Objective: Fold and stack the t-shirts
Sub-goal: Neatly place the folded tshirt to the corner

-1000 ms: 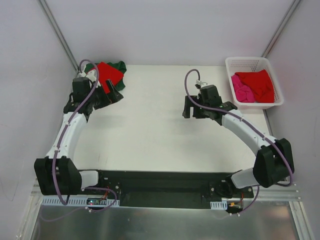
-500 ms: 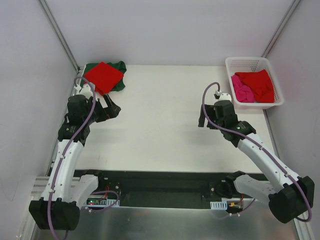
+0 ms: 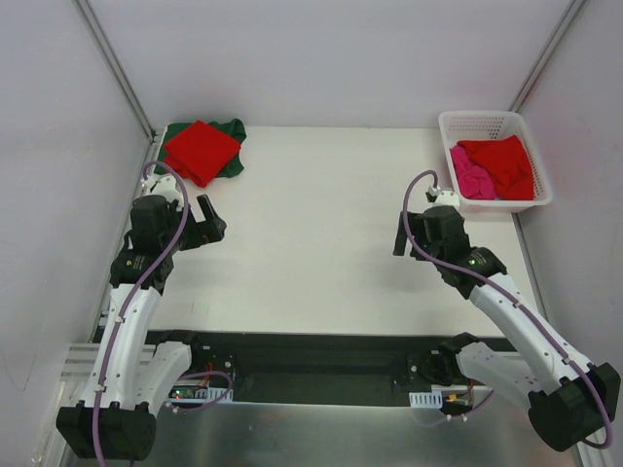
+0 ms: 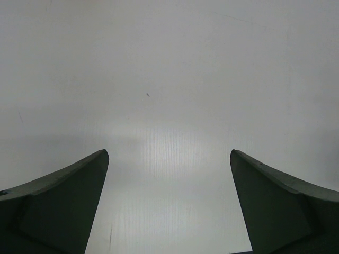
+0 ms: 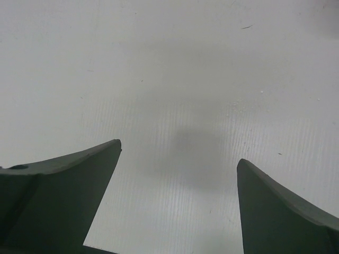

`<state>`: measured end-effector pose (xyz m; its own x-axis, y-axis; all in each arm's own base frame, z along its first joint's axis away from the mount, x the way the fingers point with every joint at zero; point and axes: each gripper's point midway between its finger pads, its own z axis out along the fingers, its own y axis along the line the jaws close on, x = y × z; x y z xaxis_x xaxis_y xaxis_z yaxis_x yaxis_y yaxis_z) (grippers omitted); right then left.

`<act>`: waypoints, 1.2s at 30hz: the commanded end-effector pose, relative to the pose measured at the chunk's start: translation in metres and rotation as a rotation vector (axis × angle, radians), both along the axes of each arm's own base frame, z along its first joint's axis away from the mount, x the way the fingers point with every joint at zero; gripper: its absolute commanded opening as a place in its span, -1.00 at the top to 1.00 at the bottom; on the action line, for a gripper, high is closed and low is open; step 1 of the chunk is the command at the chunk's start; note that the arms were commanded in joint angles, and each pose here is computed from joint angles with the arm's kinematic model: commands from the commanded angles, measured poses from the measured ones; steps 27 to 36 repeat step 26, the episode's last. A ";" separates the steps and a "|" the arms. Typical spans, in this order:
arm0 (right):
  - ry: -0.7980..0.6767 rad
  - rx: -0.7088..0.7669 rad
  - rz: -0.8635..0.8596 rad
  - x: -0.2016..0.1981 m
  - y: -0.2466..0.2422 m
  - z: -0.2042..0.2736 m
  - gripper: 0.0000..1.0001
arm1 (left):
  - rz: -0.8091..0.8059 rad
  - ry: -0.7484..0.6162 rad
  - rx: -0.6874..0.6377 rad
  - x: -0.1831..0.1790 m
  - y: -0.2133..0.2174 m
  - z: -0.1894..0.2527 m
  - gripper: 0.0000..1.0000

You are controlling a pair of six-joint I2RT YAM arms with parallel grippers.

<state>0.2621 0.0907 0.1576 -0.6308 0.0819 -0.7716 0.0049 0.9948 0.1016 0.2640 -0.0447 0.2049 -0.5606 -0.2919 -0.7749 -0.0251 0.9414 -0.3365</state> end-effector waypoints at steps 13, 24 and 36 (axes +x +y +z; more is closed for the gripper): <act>-0.037 0.004 -0.029 0.000 -0.006 0.017 -0.95 | -0.004 -0.066 0.034 0.004 0.003 0.025 -0.99; -0.012 -0.013 -0.030 0.001 -0.005 0.008 -0.95 | -0.005 -0.085 0.047 -0.001 0.005 0.023 -0.99; -0.007 -0.014 -0.032 0.001 -0.005 0.006 -0.95 | 0.004 -0.086 0.037 -0.002 0.005 0.022 -0.98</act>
